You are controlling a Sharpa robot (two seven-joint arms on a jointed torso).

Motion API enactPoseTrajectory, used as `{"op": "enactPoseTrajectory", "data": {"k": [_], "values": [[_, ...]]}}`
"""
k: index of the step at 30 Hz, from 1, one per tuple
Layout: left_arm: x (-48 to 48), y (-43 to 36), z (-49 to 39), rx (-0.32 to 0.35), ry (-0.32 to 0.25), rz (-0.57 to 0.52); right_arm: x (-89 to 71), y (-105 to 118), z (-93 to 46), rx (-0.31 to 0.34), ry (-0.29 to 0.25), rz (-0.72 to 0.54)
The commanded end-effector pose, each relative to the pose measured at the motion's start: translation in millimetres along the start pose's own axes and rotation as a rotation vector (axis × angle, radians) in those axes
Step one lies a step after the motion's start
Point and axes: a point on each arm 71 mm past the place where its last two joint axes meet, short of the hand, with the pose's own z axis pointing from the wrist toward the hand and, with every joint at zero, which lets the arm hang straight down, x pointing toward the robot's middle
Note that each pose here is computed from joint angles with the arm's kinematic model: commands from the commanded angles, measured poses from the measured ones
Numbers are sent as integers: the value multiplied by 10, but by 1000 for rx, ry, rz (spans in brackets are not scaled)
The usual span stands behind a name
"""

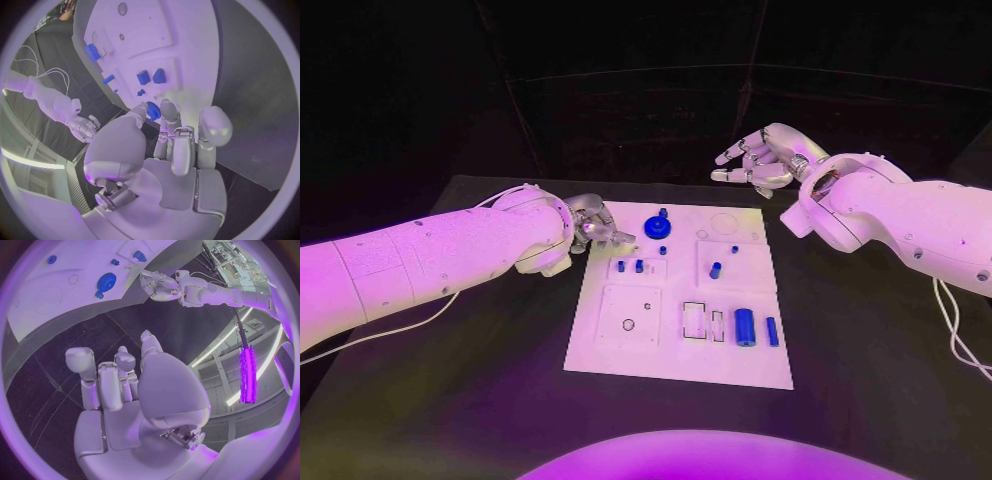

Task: Assemble the parts on the task board

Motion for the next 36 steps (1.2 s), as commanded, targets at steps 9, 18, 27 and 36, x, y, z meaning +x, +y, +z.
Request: {"op": "enactPoseTrajectory", "data": {"k": [9,18,27,36], "values": [[-110,-231,-4,313,-119,-184,-17,6,1,-7,-4,2],[49,-512,67,496,-104,105,-5,17,7,-10,0,3],[197,-624,193,505,-66,330,6,28,13,-13,2,4],[281,-694,298,477,-50,417,17,38,21,-15,4,5]]}}
